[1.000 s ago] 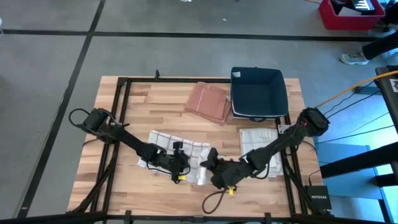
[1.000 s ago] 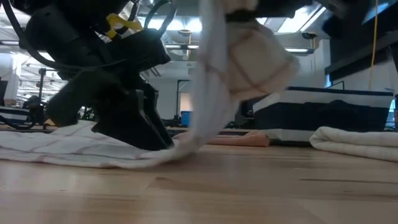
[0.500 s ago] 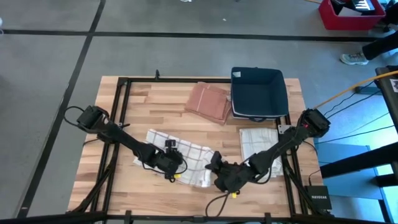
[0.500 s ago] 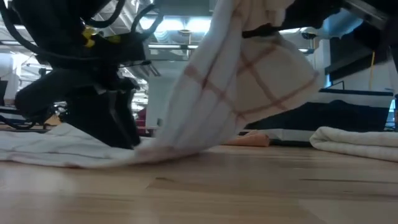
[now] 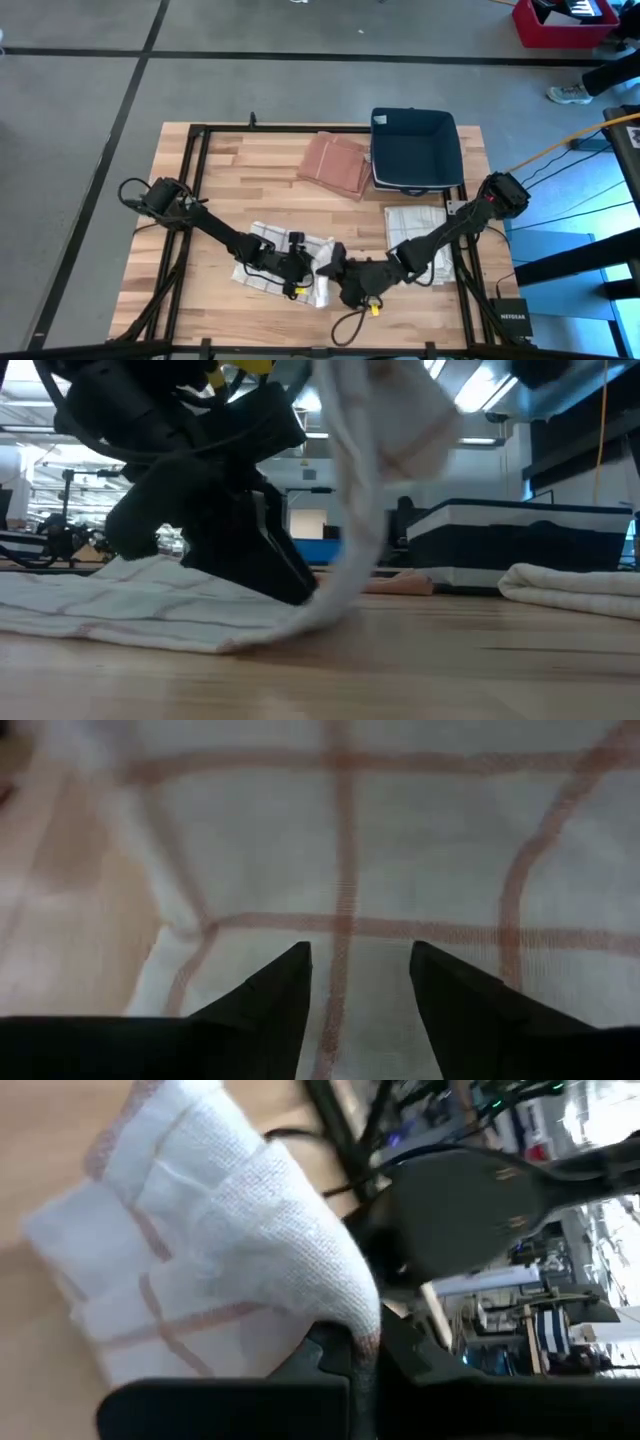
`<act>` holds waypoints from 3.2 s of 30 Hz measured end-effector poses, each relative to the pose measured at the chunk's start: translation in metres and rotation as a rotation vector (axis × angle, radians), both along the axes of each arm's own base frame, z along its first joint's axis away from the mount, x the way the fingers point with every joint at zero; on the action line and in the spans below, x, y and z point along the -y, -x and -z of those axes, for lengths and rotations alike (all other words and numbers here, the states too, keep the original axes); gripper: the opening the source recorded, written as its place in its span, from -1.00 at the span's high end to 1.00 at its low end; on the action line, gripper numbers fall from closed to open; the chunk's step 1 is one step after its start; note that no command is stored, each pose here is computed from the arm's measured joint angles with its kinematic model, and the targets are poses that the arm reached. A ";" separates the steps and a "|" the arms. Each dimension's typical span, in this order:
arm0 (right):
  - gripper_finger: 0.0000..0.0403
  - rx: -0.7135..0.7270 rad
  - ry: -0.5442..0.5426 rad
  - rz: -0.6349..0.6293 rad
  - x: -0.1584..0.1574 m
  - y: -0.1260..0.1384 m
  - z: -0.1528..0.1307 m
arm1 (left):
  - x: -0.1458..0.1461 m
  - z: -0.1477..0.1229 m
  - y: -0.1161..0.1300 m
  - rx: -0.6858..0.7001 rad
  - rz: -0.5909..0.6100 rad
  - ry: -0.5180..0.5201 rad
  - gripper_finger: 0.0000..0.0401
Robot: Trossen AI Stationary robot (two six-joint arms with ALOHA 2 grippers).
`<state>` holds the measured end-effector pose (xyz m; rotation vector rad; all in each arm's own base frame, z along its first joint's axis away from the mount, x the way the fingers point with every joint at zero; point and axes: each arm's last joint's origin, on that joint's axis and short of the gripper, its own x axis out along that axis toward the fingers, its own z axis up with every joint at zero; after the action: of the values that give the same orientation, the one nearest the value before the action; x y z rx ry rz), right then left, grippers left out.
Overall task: Fold towel
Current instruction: Fold the white towel
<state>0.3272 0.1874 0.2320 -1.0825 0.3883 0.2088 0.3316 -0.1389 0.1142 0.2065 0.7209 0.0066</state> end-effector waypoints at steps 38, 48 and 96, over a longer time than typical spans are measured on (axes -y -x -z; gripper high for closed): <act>0.94 0.010 -0.158 -0.026 0.066 -0.087 0.052 | 0.006 -0.020 0.074 -0.191 -0.196 0.119 0.17; 0.93 0.000 -0.211 -0.017 0.068 -0.088 0.054 | 0.009 -0.048 0.111 -0.256 -0.338 0.171 0.17; 0.01 0.098 -0.645 0.123 0.081 -0.109 0.087 | 0.019 -0.090 0.087 -0.034 -0.302 0.351 0.17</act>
<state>0.4360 0.1068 0.1445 -0.4308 0.2688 0.1542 0.2448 -0.1575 0.2043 -0.2395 0.7692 0.1629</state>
